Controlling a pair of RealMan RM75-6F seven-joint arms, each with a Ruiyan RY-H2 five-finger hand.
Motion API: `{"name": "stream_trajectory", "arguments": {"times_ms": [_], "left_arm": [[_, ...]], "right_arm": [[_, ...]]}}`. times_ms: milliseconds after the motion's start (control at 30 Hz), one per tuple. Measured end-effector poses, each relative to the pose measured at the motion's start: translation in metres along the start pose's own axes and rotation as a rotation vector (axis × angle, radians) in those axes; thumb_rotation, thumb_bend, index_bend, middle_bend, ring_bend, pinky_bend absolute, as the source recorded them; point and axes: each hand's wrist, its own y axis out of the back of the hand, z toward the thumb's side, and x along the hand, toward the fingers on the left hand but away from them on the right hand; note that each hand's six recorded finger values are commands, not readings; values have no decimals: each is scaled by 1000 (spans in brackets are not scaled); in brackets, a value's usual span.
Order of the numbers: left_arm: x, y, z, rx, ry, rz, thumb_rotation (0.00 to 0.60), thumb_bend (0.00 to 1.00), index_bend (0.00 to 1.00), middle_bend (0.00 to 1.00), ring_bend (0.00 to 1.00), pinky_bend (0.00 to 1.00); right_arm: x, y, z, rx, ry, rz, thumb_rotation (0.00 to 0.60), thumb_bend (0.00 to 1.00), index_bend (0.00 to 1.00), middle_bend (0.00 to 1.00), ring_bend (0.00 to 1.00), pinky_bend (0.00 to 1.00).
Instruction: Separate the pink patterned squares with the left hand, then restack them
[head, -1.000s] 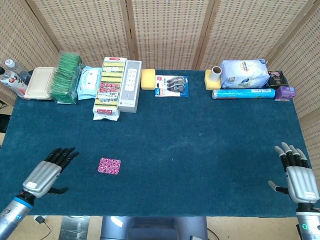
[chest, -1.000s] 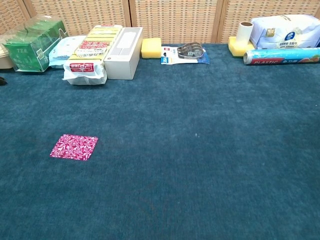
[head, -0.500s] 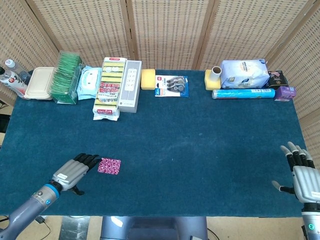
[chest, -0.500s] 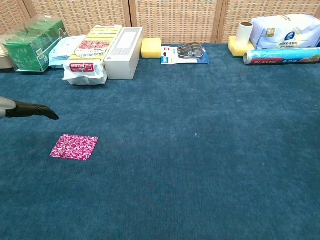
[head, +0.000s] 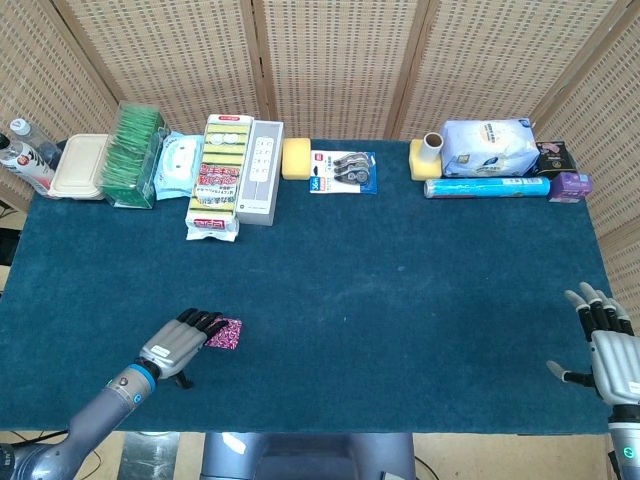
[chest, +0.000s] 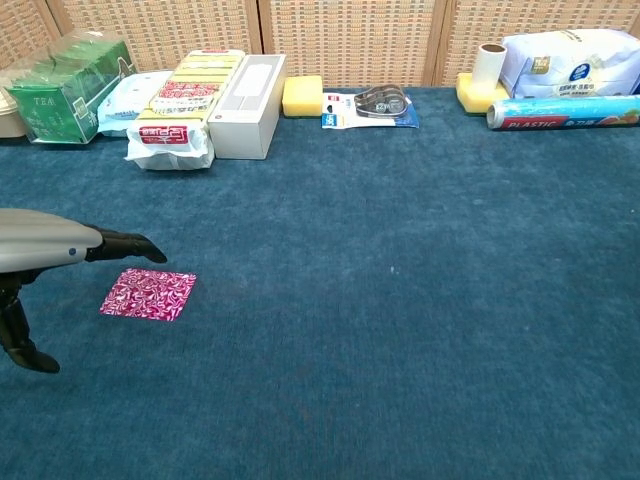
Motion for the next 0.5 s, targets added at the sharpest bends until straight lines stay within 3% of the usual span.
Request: {"name": "stream_trajectory", "arguments": {"times_ms": [267, 500], "left_arm": [[2, -16, 7, 15, 2, -47, 600, 72, 0, 0, 0, 24], [6, -16, 8, 19, 12, -50, 600, 72, 0, 0, 0, 24]], "right_arm": [[-1, 2, -3, -12, -6, 2, 600, 0, 98, 19, 12, 16], [-1, 2, -4, -16, -6, 2, 600, 0, 98, 19, 12, 16]]}}
